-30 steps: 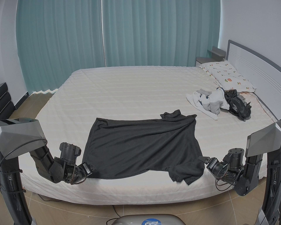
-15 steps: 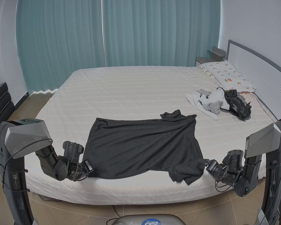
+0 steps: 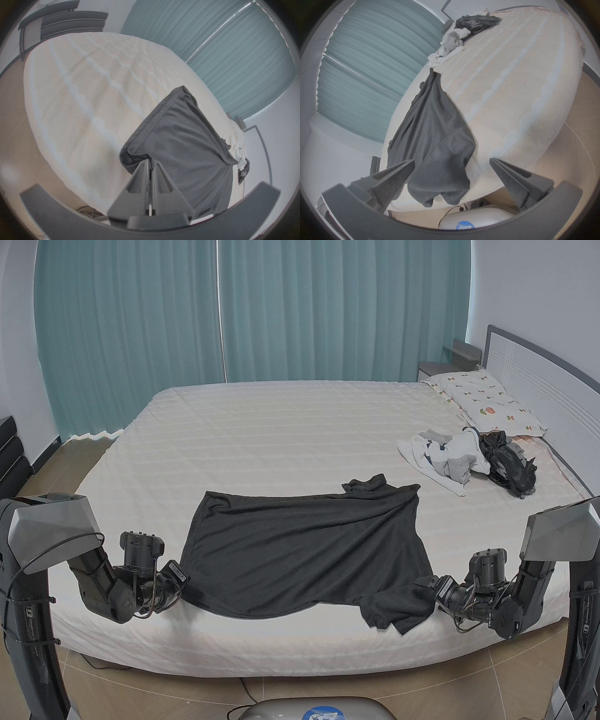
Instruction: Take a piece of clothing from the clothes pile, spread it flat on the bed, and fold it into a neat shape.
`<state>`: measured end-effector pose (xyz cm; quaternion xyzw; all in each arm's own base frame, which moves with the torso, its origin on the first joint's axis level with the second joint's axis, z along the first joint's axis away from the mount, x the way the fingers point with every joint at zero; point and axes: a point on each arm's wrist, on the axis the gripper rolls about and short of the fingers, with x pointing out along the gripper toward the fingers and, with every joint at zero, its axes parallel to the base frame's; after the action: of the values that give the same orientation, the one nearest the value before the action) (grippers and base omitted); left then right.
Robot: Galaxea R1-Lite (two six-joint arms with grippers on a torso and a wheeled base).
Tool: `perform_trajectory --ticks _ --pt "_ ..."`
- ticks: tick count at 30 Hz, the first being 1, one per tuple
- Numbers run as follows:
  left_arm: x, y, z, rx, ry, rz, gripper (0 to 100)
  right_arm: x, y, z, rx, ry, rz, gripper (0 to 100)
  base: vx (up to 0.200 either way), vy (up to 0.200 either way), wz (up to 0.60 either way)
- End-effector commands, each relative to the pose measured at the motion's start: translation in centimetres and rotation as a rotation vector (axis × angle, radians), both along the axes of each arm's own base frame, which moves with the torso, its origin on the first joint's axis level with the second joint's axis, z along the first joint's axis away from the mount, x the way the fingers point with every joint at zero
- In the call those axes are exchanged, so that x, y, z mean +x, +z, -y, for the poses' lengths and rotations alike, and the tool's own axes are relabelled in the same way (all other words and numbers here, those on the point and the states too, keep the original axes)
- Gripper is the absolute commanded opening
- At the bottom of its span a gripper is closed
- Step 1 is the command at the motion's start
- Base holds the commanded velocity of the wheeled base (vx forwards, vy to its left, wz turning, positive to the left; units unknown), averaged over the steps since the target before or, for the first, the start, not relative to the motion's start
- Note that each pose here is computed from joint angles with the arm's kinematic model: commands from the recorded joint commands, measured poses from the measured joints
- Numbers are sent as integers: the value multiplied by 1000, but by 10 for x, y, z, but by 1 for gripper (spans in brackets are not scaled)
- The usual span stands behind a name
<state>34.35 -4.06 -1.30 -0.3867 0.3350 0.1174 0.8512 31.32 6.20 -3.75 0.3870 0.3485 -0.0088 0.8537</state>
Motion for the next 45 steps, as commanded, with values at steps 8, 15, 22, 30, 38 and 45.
perform_trajectory --ticks 8,15,22,30,38,45 --pt "1 5 -5 -67 14 16 0 43 11 -2 -20 1 13 0 0 0 0" --pt "7 12 -13 -137 77 55 0 73 17 5 -10 -32 59 0 0 0 0" --pt "11 10 -19 -142 96 95 0 99 12 7 -8 -43 116 0 0 0 0" --pt "12 8 -19 -141 95 96 0 106 2 6 -22 -25 126 100 0 0 0" --pt "11 8 -19 -141 94 95 0 90 17 32 -34 -67 111 100 0 0 0" --pt "11 8 -19 -141 95 96 0 46 16 36 -85 82 65 100 0 0 0"
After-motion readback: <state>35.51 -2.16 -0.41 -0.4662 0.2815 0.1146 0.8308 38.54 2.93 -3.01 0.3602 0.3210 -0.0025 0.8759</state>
